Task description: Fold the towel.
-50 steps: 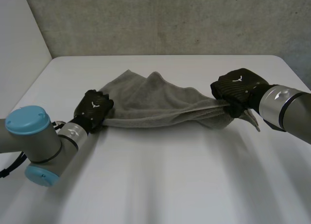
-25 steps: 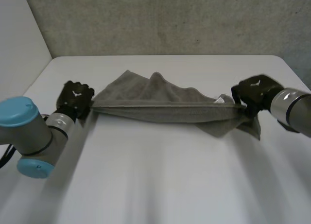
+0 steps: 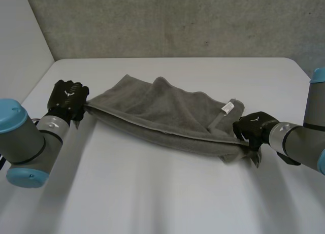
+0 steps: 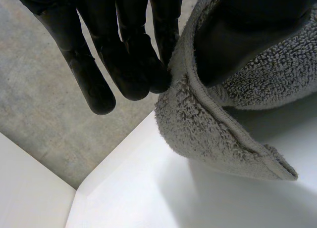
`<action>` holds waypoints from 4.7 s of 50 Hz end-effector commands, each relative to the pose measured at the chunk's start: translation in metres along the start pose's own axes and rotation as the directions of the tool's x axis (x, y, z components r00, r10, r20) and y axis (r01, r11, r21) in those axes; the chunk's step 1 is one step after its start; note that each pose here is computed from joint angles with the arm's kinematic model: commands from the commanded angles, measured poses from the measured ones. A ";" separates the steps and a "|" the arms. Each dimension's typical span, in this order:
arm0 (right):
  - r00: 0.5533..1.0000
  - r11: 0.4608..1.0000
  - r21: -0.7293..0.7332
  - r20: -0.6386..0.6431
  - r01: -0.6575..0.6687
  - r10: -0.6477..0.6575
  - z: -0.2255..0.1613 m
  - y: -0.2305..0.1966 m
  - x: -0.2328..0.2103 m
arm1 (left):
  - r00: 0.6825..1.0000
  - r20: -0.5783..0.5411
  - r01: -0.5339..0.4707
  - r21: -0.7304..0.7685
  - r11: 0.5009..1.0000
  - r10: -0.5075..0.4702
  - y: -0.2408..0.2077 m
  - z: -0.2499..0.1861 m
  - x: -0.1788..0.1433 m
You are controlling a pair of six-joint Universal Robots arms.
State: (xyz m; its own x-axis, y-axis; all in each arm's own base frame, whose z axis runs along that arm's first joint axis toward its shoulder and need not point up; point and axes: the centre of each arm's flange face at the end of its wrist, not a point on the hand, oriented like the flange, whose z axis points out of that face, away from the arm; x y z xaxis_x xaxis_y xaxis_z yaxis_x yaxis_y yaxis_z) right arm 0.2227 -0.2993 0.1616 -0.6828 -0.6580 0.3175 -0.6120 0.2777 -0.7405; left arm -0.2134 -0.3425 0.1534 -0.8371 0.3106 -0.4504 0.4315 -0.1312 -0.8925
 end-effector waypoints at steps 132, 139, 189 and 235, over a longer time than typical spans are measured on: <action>0.950 0.934 0.190 -0.137 0.304 -0.281 -0.083 -0.061 0.043 | 0.985 -0.172 0.008 0.065 0.998 0.004 -0.037 -0.052 -0.065; 0.953 0.935 0.193 -0.125 0.298 -0.278 -0.049 -0.064 0.058 | 0.988 -0.155 0.014 0.074 0.997 -0.003 -0.033 -0.027 -0.076; 0.857 0.908 0.262 -0.487 0.327 -0.168 0.125 -0.093 0.074 | 0.990 -0.075 0.117 -0.018 0.993 -0.118 0.019 0.134 -0.036; 0.983 0.998 0.042 -0.175 -0.055 0.061 0.084 0.009 0.065 | 0.913 -0.006 0.409 -0.007 0.913 -0.409 -0.030 0.017 -0.047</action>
State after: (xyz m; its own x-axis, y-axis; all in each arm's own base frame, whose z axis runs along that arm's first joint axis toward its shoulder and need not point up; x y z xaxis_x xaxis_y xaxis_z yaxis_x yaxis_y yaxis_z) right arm 0.2074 -0.3978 0.1323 -0.7785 -0.5059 0.3715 -0.5547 0.2775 -0.7844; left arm -0.1952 -0.3689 0.2026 -0.9354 0.3480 -0.0626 0.0676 0.0022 -0.9977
